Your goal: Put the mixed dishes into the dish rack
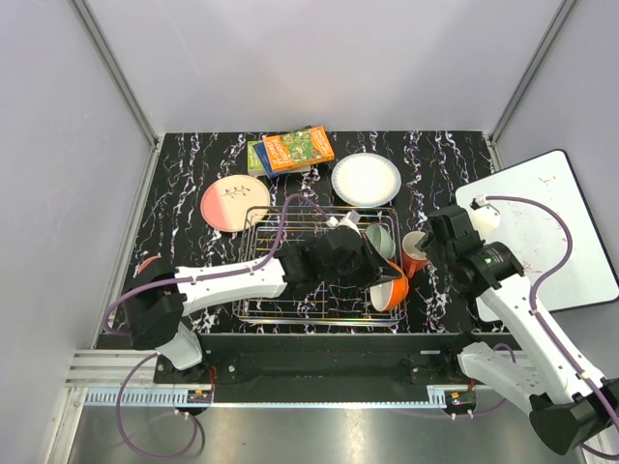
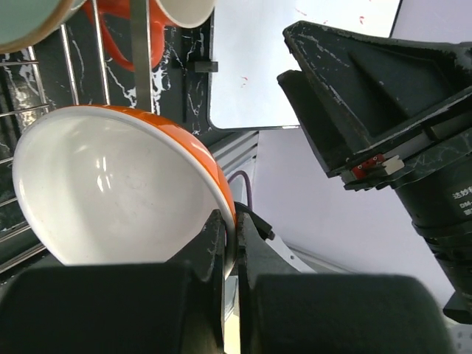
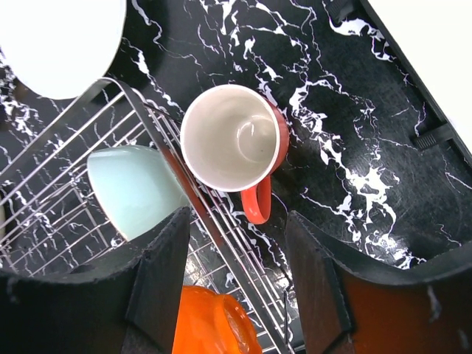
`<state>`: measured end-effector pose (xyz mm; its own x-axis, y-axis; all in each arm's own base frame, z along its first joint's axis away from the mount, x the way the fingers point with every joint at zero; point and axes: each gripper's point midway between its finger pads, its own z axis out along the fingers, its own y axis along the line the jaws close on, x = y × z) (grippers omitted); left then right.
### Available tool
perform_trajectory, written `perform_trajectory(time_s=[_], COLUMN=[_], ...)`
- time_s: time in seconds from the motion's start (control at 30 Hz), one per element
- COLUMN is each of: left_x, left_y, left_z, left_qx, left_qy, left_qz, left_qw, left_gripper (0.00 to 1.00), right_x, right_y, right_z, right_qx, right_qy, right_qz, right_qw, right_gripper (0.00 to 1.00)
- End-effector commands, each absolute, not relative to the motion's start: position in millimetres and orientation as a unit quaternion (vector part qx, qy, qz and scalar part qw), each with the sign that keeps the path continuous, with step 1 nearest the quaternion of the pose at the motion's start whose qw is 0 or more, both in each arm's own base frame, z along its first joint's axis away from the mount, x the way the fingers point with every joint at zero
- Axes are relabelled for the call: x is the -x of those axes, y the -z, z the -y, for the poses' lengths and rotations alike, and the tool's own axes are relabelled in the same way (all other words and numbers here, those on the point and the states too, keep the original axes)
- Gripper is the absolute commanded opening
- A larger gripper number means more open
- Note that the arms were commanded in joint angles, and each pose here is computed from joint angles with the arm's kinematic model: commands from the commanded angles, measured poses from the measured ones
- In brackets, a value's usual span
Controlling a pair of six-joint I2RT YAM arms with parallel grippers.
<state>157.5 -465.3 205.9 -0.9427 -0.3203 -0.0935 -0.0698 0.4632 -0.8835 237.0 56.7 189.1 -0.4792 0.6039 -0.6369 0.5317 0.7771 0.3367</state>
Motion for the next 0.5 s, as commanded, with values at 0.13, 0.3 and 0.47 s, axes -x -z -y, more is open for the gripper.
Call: perform_trajectory(time_s=[0.13,0.3,0.47], left_x=[-163,-156,-158], left_y=[-217,-214,-211], left_z=[454,464,459], left_qx=[0.186,0.165,0.174], left_qy=[0.484,0.492,0.481], left_qz=[-0.847,-0.850,-0.855], left_qw=[0.116,0.090,0.087], left_gripper=[0.11,0.06,0.45], right_x=[-233,-235,-232], right_y=[-205,-216,-219], right_z=[-45,-42,-37], right_qx=[-0.340,-0.342,-0.344], right_qy=[-0.046,-0.043,-0.040], right_qz=[-0.840,-0.835,-0.830], right_qw=[0.420,0.430,0.438], right_gripper=[0.63,0.64,0.66])
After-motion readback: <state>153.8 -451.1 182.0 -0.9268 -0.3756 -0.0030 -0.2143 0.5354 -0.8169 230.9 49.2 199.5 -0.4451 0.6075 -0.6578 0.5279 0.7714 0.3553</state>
